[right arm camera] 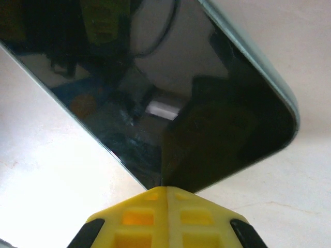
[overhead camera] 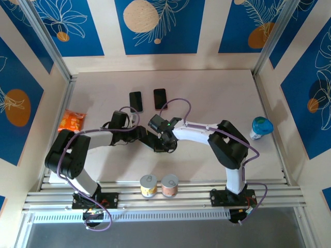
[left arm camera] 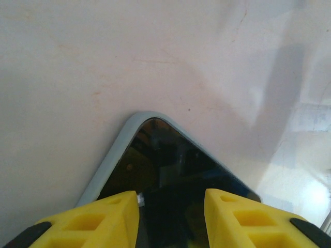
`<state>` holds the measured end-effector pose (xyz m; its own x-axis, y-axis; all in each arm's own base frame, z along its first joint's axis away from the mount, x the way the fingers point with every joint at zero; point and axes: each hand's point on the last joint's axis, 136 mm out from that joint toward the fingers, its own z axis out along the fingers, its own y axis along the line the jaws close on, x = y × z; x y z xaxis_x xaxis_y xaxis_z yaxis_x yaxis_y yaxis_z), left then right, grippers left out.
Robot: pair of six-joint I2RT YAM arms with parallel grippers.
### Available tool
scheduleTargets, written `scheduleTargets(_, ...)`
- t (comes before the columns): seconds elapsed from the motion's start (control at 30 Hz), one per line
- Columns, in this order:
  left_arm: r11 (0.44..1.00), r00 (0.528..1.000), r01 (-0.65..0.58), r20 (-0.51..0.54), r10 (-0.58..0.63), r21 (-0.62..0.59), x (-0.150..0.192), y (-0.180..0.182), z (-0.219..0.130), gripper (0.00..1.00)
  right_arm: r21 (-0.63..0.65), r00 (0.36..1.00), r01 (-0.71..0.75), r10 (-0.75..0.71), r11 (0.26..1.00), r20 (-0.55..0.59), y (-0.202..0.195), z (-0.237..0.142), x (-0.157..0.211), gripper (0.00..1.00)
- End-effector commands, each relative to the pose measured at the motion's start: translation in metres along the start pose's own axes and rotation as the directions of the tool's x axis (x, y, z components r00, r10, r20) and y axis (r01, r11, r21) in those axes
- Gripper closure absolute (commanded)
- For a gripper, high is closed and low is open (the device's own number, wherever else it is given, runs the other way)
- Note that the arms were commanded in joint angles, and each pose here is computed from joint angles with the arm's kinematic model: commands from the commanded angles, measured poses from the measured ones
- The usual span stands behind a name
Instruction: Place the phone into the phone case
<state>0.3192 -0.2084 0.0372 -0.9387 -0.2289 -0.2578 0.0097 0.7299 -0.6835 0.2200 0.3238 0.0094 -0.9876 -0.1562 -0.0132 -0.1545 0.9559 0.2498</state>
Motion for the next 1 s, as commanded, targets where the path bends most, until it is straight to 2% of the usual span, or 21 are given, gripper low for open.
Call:
scheduleTargets(0.0,0.991,0.988,0.073,-0.125,-0.087,-0.110,0.039,0.037,0.016,0.59,0.184,0.964,0.005,0.044,0.983,-0.263,-0.060,0.104,0.073,1.00)
scheduleTargets(0.17,0.991,0.988,0.071,-0.128,-0.085,-0.115,0.038,0.037,0.016,0.60,0.187,0.959,0.001,0.053,0.982,-0.280,-0.062,0.105,0.077,1.00)
scheduleTargets(0.3,0.991,0.989,0.069,-0.125,-0.083,-0.115,0.035,0.036,0.016,0.60,0.170,0.974,-0.004,0.043,0.985,-0.224,-0.060,0.090,0.067,1.00)
scheduleTargets(0.4,0.992,0.989,0.063,-0.127,-0.077,-0.109,0.032,0.032,0.017,0.60,0.110,0.989,-0.014,0.030,0.994,-0.144,-0.052,0.061,0.045,1.00)
scheduleTargets(0.57,0.994,0.991,0.053,-0.113,-0.064,-0.100,0.023,0.023,0.013,0.60,0.026,0.999,-0.004,0.003,1.000,0.040,-0.040,-0.007,-0.008,1.00)
scheduleTargets(0.67,0.994,0.994,0.046,-0.099,-0.056,-0.096,0.017,0.017,0.009,0.60,-0.022,0.995,-0.010,0.012,1.000,0.102,-0.040,-0.034,-0.032,1.00)
scheduleTargets(0.97,0.996,0.998,0.025,-0.050,-0.029,-0.085,0.004,0.001,-0.007,0.59,-0.072,0.991,-0.020,0.029,0.997,0.133,-0.046,-0.043,-0.057,1.00)
